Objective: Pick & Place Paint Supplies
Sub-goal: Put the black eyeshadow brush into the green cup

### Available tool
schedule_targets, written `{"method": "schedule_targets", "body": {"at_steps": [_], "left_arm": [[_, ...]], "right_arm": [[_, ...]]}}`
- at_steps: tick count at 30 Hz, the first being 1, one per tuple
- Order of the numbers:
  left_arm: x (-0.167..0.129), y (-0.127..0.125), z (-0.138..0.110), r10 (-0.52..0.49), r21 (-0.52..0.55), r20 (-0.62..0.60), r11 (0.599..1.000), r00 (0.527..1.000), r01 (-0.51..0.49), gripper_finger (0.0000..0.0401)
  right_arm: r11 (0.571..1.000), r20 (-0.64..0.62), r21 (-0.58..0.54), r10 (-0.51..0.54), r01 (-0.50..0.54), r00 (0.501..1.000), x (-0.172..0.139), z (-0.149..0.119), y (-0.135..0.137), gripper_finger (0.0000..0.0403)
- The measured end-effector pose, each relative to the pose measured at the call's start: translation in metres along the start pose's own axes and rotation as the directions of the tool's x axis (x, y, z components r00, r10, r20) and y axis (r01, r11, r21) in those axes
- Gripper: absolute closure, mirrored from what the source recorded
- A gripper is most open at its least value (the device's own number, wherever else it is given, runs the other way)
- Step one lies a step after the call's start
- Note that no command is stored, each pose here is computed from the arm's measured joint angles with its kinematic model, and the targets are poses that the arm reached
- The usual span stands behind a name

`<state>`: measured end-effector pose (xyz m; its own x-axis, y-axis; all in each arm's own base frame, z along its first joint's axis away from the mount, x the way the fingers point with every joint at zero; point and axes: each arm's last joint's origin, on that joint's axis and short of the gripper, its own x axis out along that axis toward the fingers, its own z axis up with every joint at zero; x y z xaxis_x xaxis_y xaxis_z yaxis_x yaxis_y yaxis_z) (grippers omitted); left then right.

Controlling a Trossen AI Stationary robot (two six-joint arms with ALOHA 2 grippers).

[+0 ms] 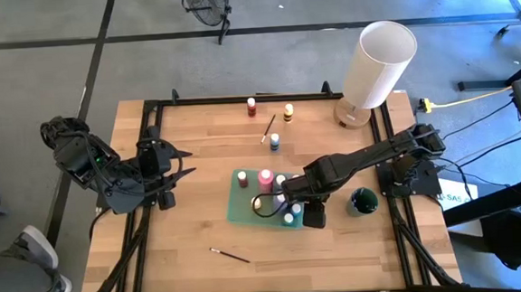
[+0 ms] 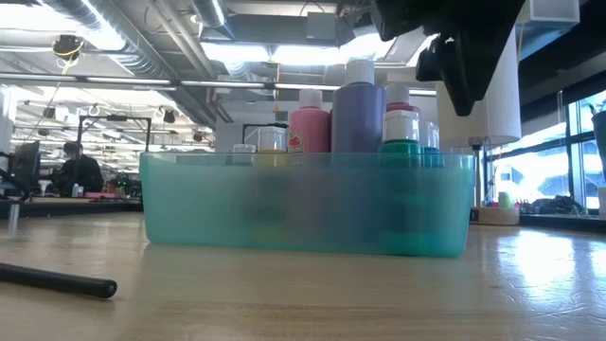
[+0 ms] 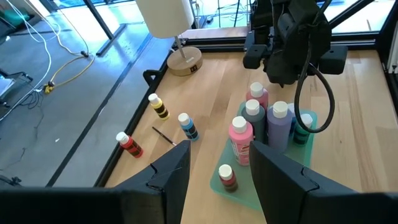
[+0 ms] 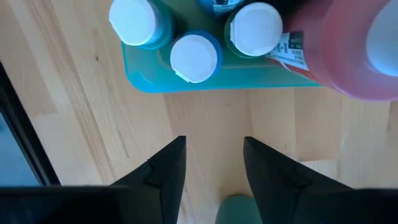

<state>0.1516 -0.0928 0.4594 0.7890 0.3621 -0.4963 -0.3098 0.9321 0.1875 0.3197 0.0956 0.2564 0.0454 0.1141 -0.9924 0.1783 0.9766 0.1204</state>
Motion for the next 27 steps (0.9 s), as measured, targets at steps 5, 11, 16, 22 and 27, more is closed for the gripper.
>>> {"method": "schedule_targets", "body": {"at_steps": [5,11,16,22,27], "left_arm": [[0.000,0.000,0.000,0.000,0.000,0.000,1.000,1.000,0.000,0.0242],[0.000,0.000,0.000,0.000,0.000,0.000,1.000,1.000,0.000,0.0242],[0.000,0.000,0.000,0.007,0.000,0.004,1.000,1.000,-0.007,0.0242],[0.000,0.000,0.000,0.007,0.000,0.004,1.000,1.000,-0.007,0.0242],[0.000,0.000,0.000,0.007,0.001,0.004,1.000,1.000,-0.007,0.0242]], "right_arm": [[1.000,0.000,-0.005,-0.008,0.008,1.000,0.000,0.000,0.000,0.0240],[0.999,-0.013,0.034,-0.025,0.025,1.000,0.000,-0.002,-0.001,0.0243],[0.997,-0.065,0.060,-0.034,0.038,0.997,0.000,-0.006,-0.003,0.0242],[0.995,-0.121,0.101,-0.012,0.025,0.993,-0.001,-0.010,-0.004,0.0220],[0.990,-0.165,0.143,0.014,0.010,0.986,-0.001,-0.013,-0.004,0.0186]]}}
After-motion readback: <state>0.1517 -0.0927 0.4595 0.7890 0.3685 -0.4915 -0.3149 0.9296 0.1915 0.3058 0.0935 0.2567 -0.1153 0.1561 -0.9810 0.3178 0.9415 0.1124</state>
